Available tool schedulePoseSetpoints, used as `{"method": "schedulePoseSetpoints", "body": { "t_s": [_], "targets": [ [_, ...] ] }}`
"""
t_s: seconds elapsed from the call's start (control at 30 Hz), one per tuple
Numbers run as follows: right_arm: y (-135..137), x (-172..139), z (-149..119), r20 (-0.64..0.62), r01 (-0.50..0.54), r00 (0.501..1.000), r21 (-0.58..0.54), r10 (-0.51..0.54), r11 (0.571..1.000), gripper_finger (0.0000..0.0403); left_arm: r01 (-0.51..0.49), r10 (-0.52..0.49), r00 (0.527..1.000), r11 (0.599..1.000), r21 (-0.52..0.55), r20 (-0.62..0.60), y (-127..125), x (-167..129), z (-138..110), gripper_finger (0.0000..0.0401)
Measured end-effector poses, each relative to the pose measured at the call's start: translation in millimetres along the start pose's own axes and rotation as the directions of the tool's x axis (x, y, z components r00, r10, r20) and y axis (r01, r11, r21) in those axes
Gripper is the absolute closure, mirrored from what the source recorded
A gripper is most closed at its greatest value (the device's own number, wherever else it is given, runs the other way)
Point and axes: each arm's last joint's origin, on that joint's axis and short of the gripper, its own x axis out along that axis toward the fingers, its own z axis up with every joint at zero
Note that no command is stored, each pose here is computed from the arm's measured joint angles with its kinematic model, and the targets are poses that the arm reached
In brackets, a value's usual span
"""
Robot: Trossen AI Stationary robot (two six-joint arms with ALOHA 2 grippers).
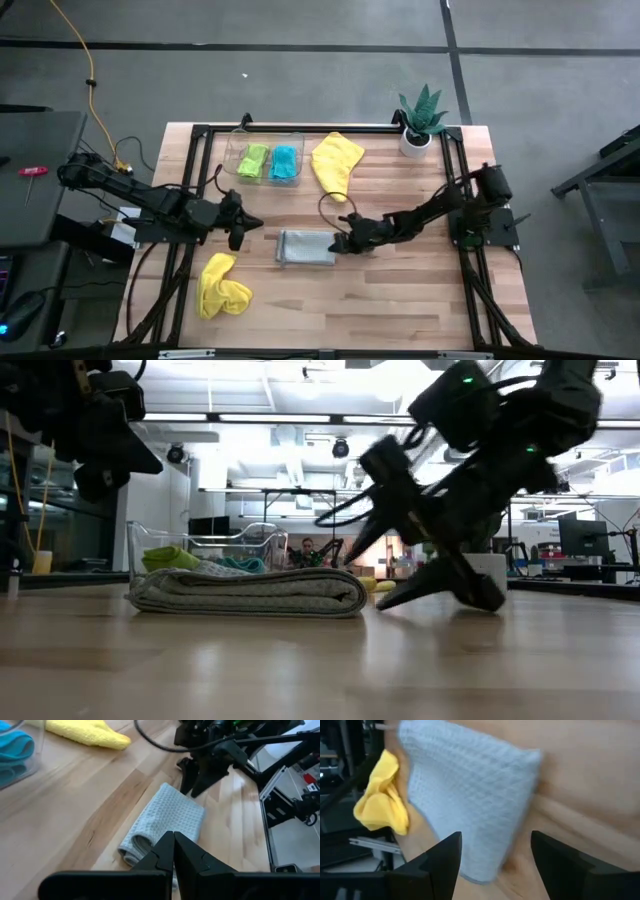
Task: Fold microfiber towels
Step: Put the gray towel into the transparent bin
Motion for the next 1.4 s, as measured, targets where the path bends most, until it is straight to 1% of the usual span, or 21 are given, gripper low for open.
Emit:
{"method": "schedulePoseSetpoints", "body": {
  "t_s": [0.1,0.23,0.37,0.53,0.63,0.7,0.77,0.87,0.97,1.0,1.03,1.1,1.2,1.27,1.3,1.37,1.4],
  "targets": [
    [7,14,0,-0.006,-0.009,1.000,0.026,0.009,1.000,0.0171,-0.003,0.003,1.000,1.000,0.002,-0.005,0,0,0,0.0401],
    [19,32,2,-0.004,-0.016,1.000,0.029,0.016,0.999,0.0171,-0.018,0.018,1.000,1.000,-0.017,0.005,1,0,0,0.0401],
    [31,45,7,0.012,-0.009,1.000,-0.003,0.009,1.000,0.0171,-0.020,0.021,1.000,0.998,-0.058,0.008,1,0,0,0.0401],
    [41,50,16,0.030,0.085,0.996,-0.039,-0.084,0.996,0.0171,-0.005,0.005,1.000,0.998,-0.062,-0.005,1,0,-1,0.0401],
    [42,50,21,0.032,0.104,0.994,-0.028,-0.103,0.994,0.0176,0.012,-0.013,1.000,0.998,-0.055,-0.015,0,0,-1,0.0401],
    [41,50,22,0.056,0.117,0.992,-0.019,-0.116,0.993,0.0192,0.016,-0.017,1.000,0.998,-0.053,-0.016,-1,0,-1,0.0401],
    [39,50,24,0.077,0.137,0.988,-0.016,-0.136,0.990,0.0221,0.018,-0.019,1.000,0.999,-0.041,-0.016,-1,0,0,0.0401],
    [37,49,26,0.095,0.160,0.983,-0.020,-0.158,0.987,0.0286,0.017,-0.017,1.000,1.000,0.004,-0.014,-1,0,0,0.0401],
    [35,49,29,0.132,0.180,0.976,-0.048,-0.173,0.982,0.0364,-0.010,0.009,1.000,0.998,0.058,0.012,0,0,1,0.0401],
    [35,49,31,0.146,0.183,0.974,-0.058,-0.173,0.981,0.0382,-0.022,0.021,1.000,0.997,0.071,0.021,1,0,1,0.0400],
    [35,49,33,0.153,0.184,0.973,-0.071,-0.172,0.980,0.0390,-0.035,0.032,0.999,0.996,0.080,0.030,2,1,3,0.0397],
    [34,49,36,0.146,0.186,0.974,-0.093,-0.171,0.978,0.0386,-0.059,0.055,0.997,0.995,0.084,0.046,5,2,5,0.0391],
    [37,45,40,0.116,0.181,0.980,-0.184,-0.161,0.966,0.0396,-0.093,0.088,0.994,0.993,0.070,0.070,10,3,10,0.0373],
    [42,37,43,0.117,0.186,0.980,-0.259,-0.161,0.948,0.0397,-0.096,0.088,0.992,0.992,0.087,0.085,12,4,14,0.0355],
    [47,33,44,0.113,0.171,0.983,-0.303,-0.143,0.937,0.0398,-0.089,0.080,0.993,0.991,0.099,0.089,13,4,16,0.0345],
    [58,22,45,0.111,0.147,0.988,-0.409,-0.111,0.901,0.0399,-0.084,0.072,0.993,0.989,0.122,0.099,14,5,22,0.0321],
    [62,18,45,0.108,0.139,0.989,-0.463,-0.100,0.875,0.0400,-0.082,0.068,0.992,0.987,0.138,0.106,14,5,26,0.0307]
  ]
}}
